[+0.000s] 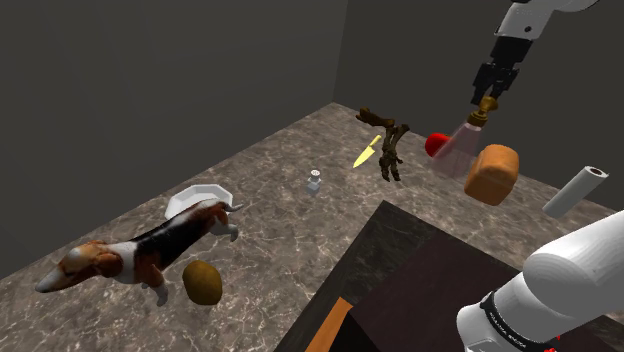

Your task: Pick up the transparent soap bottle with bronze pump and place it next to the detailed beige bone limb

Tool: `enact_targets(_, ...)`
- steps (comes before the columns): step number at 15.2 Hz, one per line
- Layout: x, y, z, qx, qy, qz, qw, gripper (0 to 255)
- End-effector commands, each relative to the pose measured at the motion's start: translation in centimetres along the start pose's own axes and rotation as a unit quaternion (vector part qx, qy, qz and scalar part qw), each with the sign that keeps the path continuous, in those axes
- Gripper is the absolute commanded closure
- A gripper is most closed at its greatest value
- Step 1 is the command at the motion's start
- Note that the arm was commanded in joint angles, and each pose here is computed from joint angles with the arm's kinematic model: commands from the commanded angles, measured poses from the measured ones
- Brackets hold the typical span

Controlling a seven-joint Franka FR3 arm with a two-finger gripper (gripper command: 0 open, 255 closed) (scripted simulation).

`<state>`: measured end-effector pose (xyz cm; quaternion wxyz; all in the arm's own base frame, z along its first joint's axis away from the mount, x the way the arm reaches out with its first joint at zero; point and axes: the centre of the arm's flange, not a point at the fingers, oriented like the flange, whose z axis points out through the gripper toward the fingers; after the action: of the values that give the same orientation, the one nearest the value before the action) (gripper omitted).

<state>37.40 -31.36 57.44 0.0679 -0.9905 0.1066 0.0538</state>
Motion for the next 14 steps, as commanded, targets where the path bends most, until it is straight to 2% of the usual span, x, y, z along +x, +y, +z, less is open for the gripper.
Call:
enact_targets(1,0.2,0.2,1.1,0.0,0.0,0.0,1.0,255)
enact_targets(14,1.0,1.1,7.8,0.0,0.0,0.0,1.0,255)
